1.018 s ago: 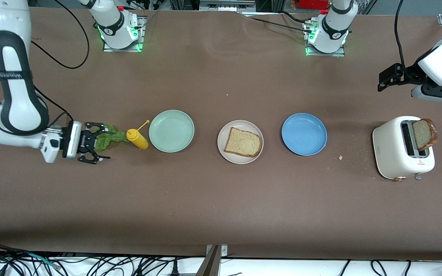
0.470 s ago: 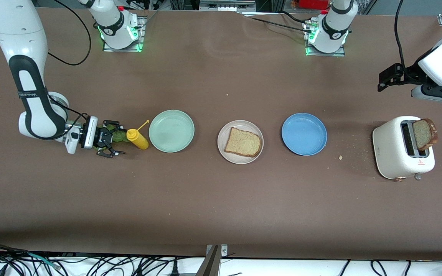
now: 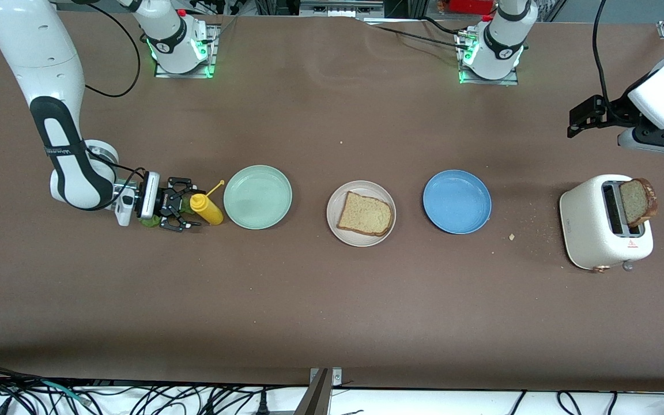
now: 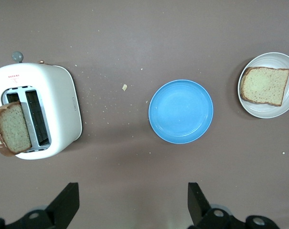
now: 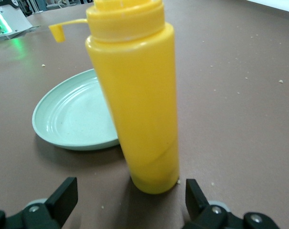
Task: Make sandwich in beige plate with both arms
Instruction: 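Grasp the yellow mustard bottle with the right gripper and lift it, then carry the mustard bottle with the right gripper over the bread slice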
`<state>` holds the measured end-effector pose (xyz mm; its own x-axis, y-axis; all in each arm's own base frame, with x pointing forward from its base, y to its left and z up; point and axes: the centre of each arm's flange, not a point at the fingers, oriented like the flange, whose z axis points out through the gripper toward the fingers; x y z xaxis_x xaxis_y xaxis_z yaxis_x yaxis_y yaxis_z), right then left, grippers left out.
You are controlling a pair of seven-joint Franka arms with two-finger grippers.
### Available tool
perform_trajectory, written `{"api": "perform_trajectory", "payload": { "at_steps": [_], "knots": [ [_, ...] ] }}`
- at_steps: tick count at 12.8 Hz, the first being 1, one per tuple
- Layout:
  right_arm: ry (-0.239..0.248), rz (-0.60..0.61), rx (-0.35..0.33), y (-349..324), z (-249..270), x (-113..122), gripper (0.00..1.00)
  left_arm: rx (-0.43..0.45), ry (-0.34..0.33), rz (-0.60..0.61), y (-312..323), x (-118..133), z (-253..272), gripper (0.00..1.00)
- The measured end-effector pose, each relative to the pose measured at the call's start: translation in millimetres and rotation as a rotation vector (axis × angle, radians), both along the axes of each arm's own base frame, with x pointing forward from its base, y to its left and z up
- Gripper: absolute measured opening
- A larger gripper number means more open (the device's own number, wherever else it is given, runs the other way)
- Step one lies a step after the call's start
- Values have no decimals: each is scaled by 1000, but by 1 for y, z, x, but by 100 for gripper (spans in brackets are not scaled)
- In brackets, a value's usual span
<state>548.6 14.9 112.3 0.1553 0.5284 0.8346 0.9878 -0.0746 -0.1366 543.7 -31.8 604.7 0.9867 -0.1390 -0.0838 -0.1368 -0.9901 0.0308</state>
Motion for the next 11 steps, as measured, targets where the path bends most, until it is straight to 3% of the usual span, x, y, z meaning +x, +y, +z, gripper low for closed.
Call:
{"api": "perform_trajectory", "payload": {
  "at_steps": [7, 8, 11],
  "knots": [
    [-5, -4, 30, 24, 2, 2, 99, 0, 0, 1, 0, 0, 0, 100],
    [-5, -5, 36, 27, 2, 2, 94, 0, 0, 1, 0, 0, 0, 100],
    [-12, -4, 37, 30, 4, 5, 53, 0, 0, 1, 0, 0, 0, 100]
  ]
}}
